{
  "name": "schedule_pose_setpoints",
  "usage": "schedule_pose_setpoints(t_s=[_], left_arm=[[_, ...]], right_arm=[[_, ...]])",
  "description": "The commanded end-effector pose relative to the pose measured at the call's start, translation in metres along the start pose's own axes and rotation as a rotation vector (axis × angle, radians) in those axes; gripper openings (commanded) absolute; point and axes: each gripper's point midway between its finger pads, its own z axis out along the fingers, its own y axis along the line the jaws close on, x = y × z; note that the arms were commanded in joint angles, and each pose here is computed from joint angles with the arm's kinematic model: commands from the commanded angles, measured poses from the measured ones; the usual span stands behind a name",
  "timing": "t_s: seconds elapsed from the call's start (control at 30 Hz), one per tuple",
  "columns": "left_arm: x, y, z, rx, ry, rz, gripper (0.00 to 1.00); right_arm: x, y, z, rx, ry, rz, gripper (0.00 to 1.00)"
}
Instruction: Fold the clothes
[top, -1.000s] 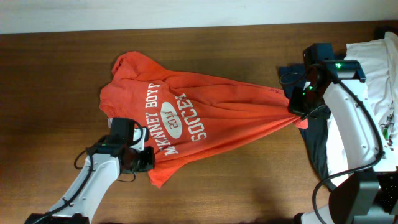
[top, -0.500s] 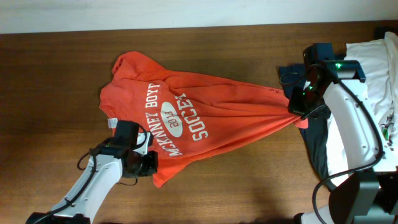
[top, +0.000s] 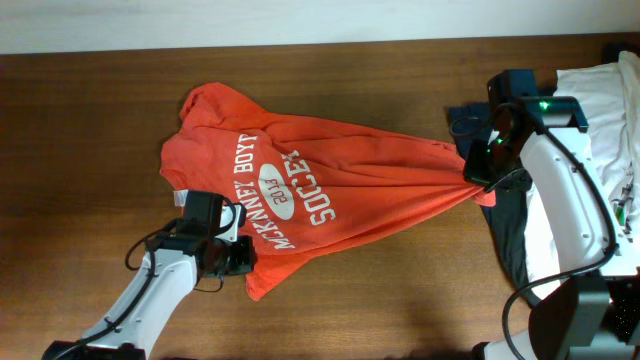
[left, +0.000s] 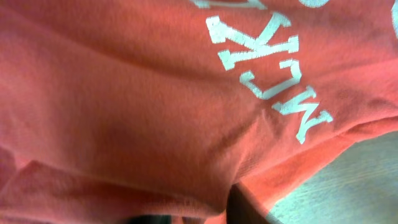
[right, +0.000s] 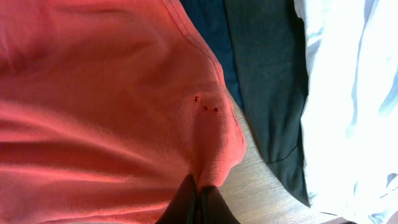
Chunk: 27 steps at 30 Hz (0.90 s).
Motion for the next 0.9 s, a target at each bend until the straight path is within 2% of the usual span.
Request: schedule_pose_setpoints(t_s=[0.0,0.13,0.2,0.27,0.37,0.53,0.63,0.67,0.73,0.8,0.87], left_arm=[[0.006,0.002,0.007,-0.003,0.019,0.000,0.00],[0.012,-0.004,0.002,0.024,0.062,-0.015,0.00],[0.013,-0.010,-0.020,0.010,0.131,-0.023,0.00],[0.001,-0.022,-0.051,0.009,0.155,0.015,0.00],[-0.024,-0.036,-0.083,0.019,0.110,0.056,0.00],[0.002,-0.026,-0.066,0.006,0.189,0.032,0.04],[0.012,-0.016,-0.035,0.012,0.167,0.029,0.04],[0.005,-0.014,-0.025,0.018,0.122,0.021,0.08],[-0.006,-0.013,-0.013,0.030,0.054,0.029,0.30],[0.003,-0.010,-0.005,0.034,0.081,-0.043,0.37],[0.016,-0.007,-0.004,0.022,0.136,-0.060,0.37]], right_arm=[[-0.003,-0.005,0.001,0.026,-0.008,0.008,0.05],[-0.002,-0.006,0.001,0.029,-0.001,0.007,0.05],[-0.001,-0.006,0.000,0.030,0.002,0.007,0.05],[-0.002,-0.006,-0.002,0.029,-0.001,0.008,0.05],[-0.002,-0.006,-0.003,0.028,-0.003,0.008,0.05],[-0.002,-0.006,-0.003,0.028,-0.003,0.008,0.05],[-0.002,-0.006,-0.003,0.028,-0.003,0.008,0.05],[-0.002,-0.006,-0.003,0.028,-0.003,0.008,0.05],[-0.002,-0.006,-0.003,0.028,-0.003,0.008,0.05],[-0.002,-0.006,-0.003,0.029,-0.002,0.008,0.05],[-0.002,-0.006,-0.003,0.029,-0.002,0.008,0.05]])
